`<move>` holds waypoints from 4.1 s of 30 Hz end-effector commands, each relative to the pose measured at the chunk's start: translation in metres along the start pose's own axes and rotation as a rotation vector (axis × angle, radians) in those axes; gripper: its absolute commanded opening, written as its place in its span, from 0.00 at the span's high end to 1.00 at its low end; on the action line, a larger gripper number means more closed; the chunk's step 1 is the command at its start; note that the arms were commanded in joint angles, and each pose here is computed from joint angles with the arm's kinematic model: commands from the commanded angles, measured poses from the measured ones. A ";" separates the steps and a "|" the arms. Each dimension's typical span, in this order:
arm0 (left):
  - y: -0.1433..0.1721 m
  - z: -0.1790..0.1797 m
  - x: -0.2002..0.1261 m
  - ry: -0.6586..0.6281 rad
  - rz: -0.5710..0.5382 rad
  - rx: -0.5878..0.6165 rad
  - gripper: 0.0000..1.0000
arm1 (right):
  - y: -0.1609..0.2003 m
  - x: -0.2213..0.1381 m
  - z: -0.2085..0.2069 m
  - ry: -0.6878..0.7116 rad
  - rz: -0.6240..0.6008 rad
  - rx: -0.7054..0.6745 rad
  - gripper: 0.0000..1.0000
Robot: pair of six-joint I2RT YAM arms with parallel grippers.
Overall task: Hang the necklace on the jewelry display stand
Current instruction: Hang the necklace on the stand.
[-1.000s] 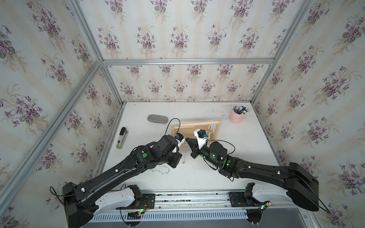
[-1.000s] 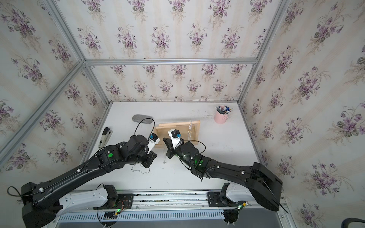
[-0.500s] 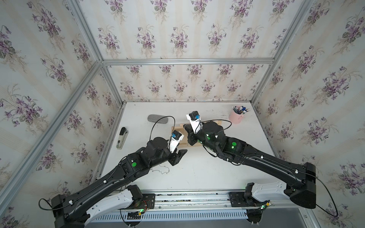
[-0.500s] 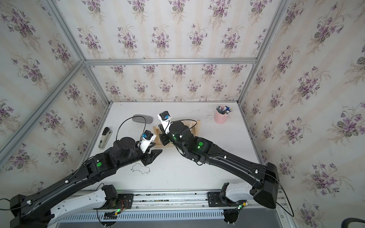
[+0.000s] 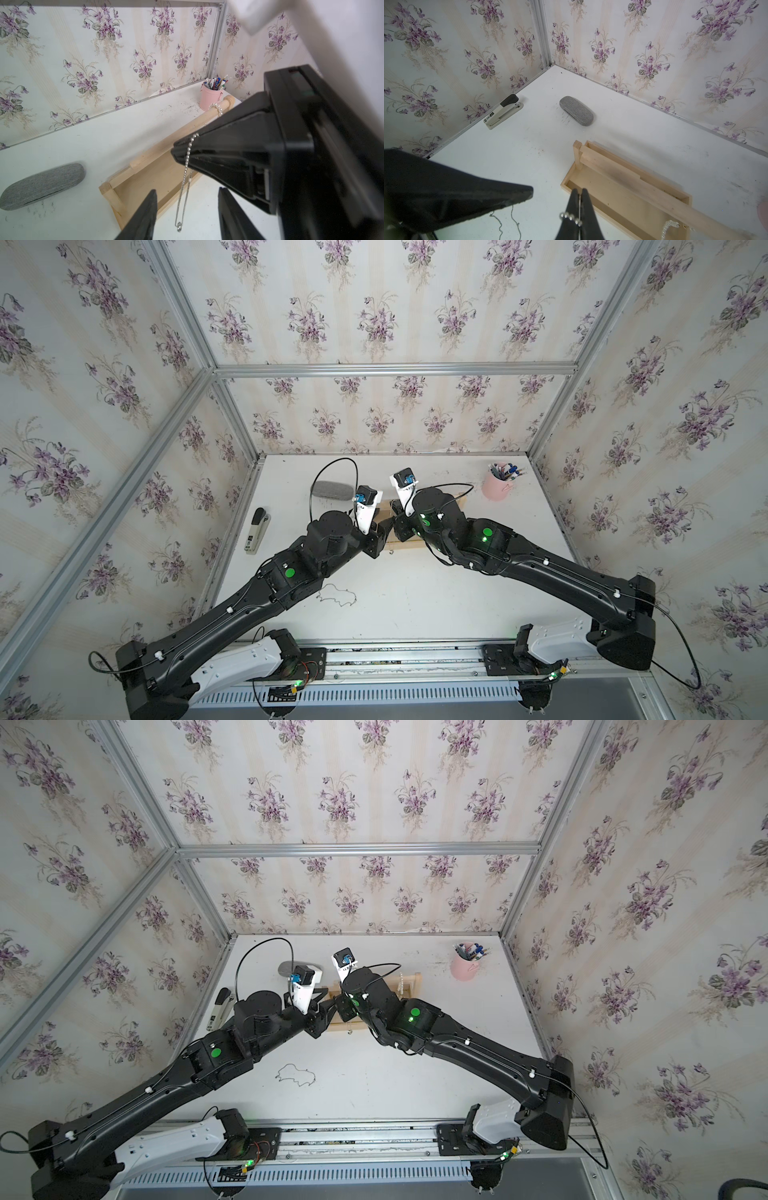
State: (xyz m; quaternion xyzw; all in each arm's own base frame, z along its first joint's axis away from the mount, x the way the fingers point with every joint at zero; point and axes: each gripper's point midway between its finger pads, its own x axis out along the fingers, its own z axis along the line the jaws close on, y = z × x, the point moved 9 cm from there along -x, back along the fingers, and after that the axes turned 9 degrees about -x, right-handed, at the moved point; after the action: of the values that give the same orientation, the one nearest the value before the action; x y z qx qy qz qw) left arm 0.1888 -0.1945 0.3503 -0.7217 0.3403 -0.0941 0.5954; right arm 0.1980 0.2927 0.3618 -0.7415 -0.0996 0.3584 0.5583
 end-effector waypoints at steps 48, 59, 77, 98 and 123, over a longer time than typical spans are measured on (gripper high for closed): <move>-0.046 0.005 -0.025 0.026 0.107 0.138 1.00 | -0.044 -0.017 -0.016 -0.046 -0.162 0.012 0.97; -0.058 -0.003 -0.049 0.091 0.127 0.065 1.00 | -0.055 0.020 -0.020 -0.345 -0.213 -0.028 0.92; -0.044 0.010 -0.019 -0.018 0.222 0.041 1.00 | -0.049 0.079 -0.021 -0.384 -0.307 -0.040 0.93; -0.031 0.016 0.038 0.086 0.300 -0.025 0.98 | -0.018 0.093 -0.082 -0.262 -0.218 -0.029 0.93; 0.005 -0.019 0.114 0.243 0.424 -0.101 1.00 | 0.041 0.047 -0.124 0.026 -0.114 0.050 0.86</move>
State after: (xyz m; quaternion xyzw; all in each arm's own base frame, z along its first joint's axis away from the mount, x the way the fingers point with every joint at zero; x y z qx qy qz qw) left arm 0.2598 -0.2743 0.3204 -0.6397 0.5527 -0.0300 0.5334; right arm 0.3019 0.2185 0.3213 -0.7162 -0.1510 0.3448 0.5877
